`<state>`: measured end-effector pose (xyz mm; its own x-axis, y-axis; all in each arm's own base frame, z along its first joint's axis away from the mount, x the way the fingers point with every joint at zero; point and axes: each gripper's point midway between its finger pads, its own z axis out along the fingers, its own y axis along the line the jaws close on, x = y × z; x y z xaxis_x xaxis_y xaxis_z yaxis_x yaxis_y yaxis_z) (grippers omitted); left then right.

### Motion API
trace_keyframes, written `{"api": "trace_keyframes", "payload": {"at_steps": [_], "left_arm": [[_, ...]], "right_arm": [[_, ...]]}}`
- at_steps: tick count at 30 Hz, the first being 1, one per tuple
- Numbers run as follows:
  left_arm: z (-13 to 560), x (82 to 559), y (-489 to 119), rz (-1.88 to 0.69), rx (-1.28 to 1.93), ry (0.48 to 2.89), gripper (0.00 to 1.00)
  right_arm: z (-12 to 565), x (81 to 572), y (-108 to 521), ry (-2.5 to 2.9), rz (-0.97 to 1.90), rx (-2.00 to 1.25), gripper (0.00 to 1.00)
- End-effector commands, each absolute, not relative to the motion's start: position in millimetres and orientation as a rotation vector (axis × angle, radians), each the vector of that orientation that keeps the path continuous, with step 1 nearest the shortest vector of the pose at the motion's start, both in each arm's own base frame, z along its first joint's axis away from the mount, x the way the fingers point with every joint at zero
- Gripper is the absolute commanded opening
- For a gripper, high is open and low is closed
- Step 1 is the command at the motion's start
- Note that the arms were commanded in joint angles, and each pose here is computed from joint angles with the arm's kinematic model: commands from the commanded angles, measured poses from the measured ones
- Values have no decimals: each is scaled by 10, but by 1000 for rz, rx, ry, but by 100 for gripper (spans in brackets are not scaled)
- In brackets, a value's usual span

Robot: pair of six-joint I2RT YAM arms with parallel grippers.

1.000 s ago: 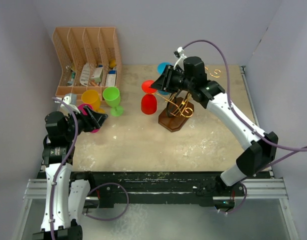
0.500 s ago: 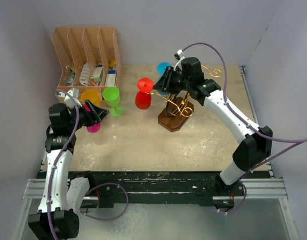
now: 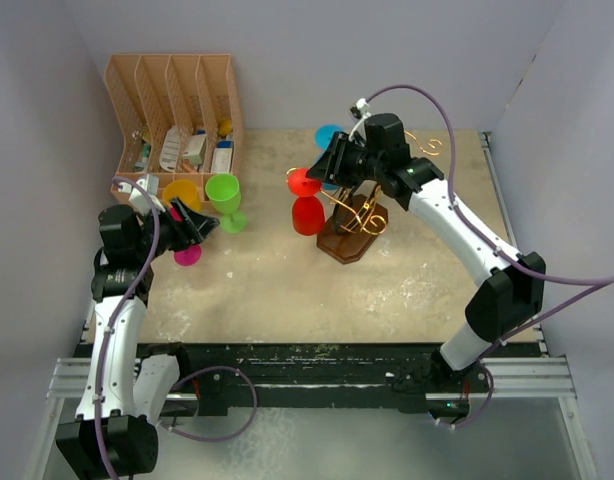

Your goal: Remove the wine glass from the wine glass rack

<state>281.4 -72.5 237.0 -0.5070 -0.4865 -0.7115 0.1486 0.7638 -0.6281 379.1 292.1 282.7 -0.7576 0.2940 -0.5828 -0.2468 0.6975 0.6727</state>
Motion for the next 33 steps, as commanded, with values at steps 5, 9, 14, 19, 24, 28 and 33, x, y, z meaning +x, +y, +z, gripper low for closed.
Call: {"api": "trace_keyframes", "payload": {"at_steps": [5,9,14,19,24,28,33], "left_arm": [[2591,2892,-692,-759,-188,1888,66],[2574,2895,-691,-759,-190,1894,66],[2562,2902,-687,-757,-193,1898,66],[2566,2896,-682,-753,-196,1898,66],[2560,2898,-679,-751,-198,1899,66],[2561,2899,-679,-752,-198,1899,66],[2556,2898,-684,-756,-198,1900,66]], "right_arm": [[3142,3718,3058,2152,1143,-48,39],[3113,3657,3104,2166,1185,-81,38],[3098,3639,3146,2158,1222,-95,38],[3087,3694,3197,2148,1251,-78,37],[3078,3773,3227,2134,1248,-72,37],[3108,3829,3248,2109,1252,-66,37],[3138,3849,3259,2093,1259,-65,37]]}}
